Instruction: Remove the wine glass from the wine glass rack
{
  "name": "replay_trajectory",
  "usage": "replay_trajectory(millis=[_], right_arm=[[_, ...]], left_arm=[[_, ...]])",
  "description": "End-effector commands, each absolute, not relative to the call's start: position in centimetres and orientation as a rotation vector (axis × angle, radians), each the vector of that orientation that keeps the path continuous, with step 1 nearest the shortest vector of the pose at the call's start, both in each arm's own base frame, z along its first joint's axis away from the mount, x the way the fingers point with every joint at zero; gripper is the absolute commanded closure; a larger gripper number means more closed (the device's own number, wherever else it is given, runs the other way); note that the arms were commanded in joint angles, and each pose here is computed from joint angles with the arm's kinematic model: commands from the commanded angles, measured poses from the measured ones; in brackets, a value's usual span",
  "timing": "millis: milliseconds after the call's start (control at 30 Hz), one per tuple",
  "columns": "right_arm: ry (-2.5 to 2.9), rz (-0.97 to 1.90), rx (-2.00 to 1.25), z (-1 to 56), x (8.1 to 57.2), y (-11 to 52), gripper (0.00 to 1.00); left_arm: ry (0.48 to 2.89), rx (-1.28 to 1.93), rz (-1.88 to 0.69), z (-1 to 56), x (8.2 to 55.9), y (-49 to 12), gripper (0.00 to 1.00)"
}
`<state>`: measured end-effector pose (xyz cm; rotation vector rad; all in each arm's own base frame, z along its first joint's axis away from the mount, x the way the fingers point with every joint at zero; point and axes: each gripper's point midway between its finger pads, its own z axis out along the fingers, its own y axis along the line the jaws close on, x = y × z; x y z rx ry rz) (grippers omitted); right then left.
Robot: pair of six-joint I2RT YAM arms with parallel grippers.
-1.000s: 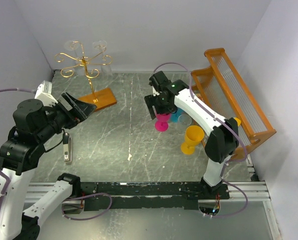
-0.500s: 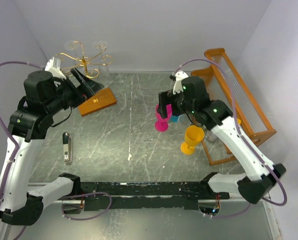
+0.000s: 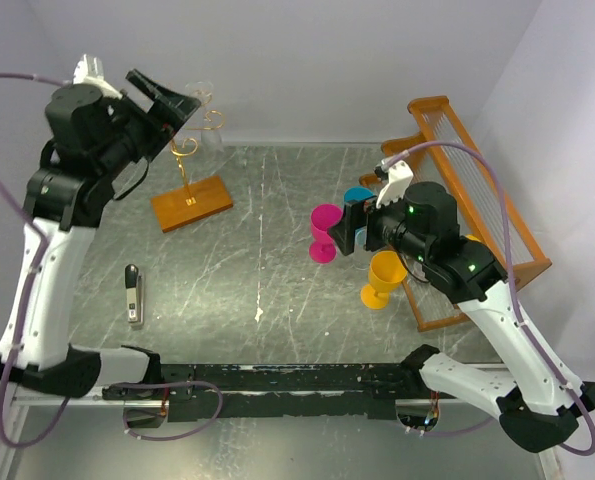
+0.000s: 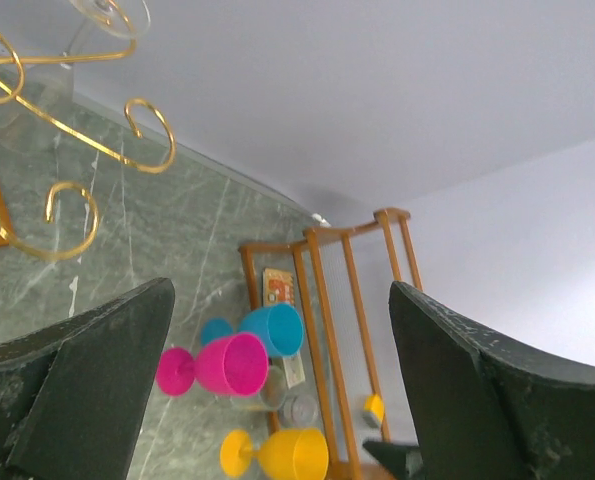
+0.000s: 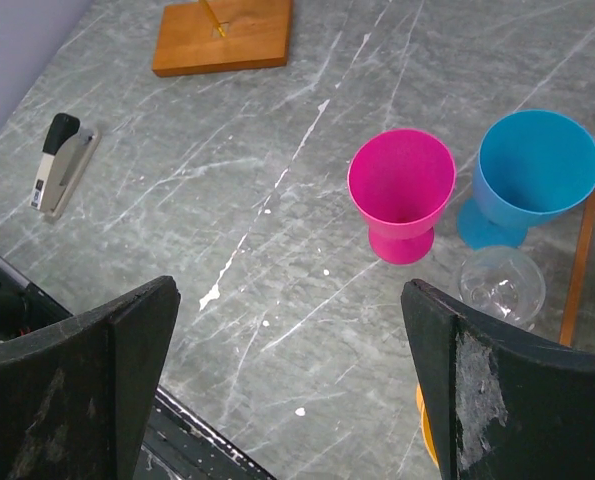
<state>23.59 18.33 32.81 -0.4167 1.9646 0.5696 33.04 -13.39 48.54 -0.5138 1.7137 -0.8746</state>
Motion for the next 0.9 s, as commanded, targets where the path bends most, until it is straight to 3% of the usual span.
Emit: replay_trajectory(millis=[0,433,867], right_arm=[[1.946,0.562,-0.404,33.4,23.1,17.7,0.05],[1.959,0.466,-0.368,33.0,22.6,15.5,0.04],[1.926,0.351,-0.329,34.4,22.1,12.7,0.03]], left_arm=[[1.680,-0.599,-0.840,49.0,37.4,-13.5,0.02],[1.607,-0.886,-0.709,46.3,47.3,-12.4,0.20],[1.661,-0.844,-0.724,43.2,54.4,-7.3,0.32]])
